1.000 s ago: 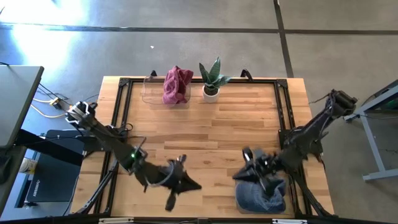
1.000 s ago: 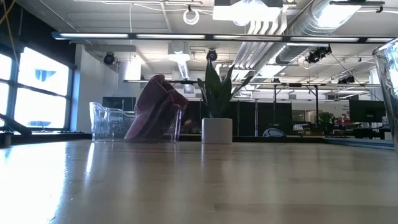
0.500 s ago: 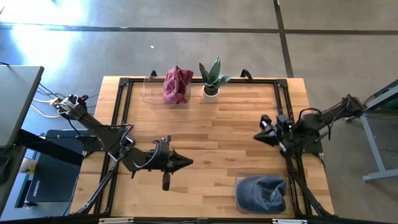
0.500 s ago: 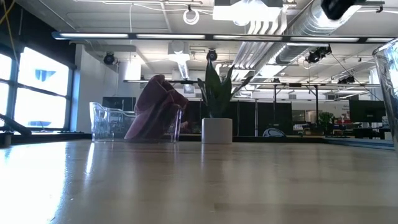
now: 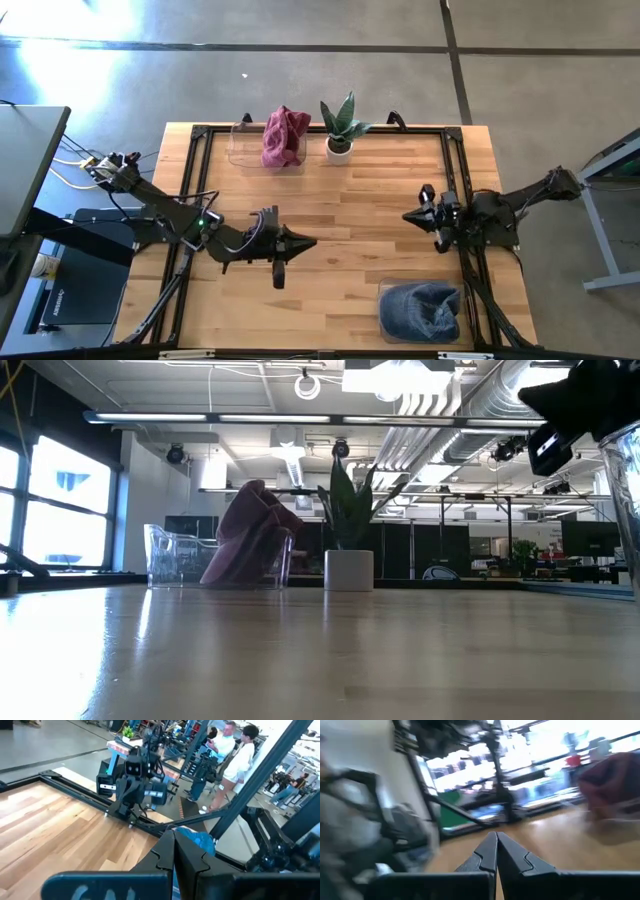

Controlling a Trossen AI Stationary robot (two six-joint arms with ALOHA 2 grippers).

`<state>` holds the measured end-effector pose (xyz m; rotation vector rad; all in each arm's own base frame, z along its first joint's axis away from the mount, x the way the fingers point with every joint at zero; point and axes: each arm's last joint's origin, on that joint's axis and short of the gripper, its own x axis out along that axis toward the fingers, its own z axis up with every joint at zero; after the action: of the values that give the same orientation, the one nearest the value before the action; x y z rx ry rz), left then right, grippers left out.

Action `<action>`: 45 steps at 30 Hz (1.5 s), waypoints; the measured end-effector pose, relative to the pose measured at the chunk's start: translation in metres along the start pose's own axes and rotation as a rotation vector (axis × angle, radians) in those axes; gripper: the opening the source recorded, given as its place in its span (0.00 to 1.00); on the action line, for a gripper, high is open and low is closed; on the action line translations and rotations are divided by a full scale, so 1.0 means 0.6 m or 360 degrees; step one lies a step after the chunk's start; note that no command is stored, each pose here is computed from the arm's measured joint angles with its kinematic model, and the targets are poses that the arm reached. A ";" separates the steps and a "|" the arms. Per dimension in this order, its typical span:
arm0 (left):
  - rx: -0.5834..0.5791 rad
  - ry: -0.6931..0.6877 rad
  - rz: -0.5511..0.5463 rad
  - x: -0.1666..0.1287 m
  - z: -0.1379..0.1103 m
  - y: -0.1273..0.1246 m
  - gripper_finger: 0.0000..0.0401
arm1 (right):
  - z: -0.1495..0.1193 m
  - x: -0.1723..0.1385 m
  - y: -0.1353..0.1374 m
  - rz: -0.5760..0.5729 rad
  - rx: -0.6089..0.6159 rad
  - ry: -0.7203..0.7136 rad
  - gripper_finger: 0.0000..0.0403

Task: Pick & Place hat
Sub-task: Return to Home Position

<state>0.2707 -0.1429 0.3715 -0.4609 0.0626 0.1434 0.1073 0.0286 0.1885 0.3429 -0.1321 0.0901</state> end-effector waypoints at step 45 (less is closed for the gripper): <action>0.0726 0.0255 -0.0462 -0.090 0.053 0.065 0.00 | -0.026 -0.001 -0.068 -0.0455 -0.0251 0.0258 0.00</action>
<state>0.2123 -0.1011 0.3877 -0.0218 0.1799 -0.1920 0.1128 -0.0043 0.1603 0.1931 0.0711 -0.1745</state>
